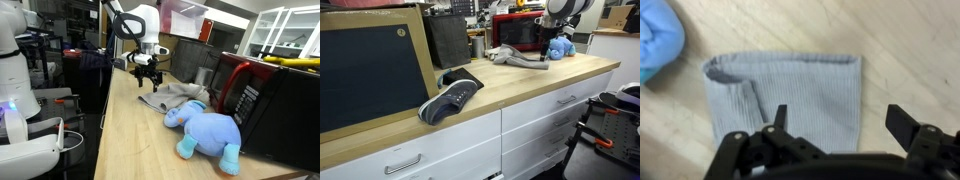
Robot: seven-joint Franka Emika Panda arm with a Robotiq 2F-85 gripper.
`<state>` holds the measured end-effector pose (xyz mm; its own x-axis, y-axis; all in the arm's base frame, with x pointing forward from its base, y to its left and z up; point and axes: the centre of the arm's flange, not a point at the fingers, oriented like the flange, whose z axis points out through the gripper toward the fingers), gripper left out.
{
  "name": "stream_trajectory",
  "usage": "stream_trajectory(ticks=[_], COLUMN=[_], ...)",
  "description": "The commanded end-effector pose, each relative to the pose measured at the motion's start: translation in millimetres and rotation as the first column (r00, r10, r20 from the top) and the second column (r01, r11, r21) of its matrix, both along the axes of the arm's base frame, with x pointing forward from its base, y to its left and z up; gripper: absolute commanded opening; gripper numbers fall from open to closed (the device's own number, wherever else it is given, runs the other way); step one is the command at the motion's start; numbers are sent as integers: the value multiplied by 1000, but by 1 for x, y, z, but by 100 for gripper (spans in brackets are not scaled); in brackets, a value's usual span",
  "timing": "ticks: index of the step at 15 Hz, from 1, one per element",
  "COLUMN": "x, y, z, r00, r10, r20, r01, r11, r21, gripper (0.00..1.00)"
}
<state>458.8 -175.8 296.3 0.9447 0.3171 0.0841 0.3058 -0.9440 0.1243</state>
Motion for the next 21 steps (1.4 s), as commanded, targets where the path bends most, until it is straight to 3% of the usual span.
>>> stream_trajectory(ticks=[1,2,4,9,10,12,17,21], x=[-12,-15,-21,-28,-30,-31,-33,-32], y=[-25,-28,-31,-14,-10,-5,10,31], z=[-15,-19,-24,-19,-13,3,17,-14], r00=[990,987,984,983,983,982,970,965], r10=[35,44,71,112,126,147,231,250], r20=[-137,-154,-162,-142,-134,-119,-73,-75], r01=[-41,-54,-84,-122,-134,-156,-237,-255], r11=[998,997,994,991,989,985,968,964], r21=[-44,-59,-75,-59,-58,-68,-83,-78], gripper=[100,75,68,29,70,67,100,100])
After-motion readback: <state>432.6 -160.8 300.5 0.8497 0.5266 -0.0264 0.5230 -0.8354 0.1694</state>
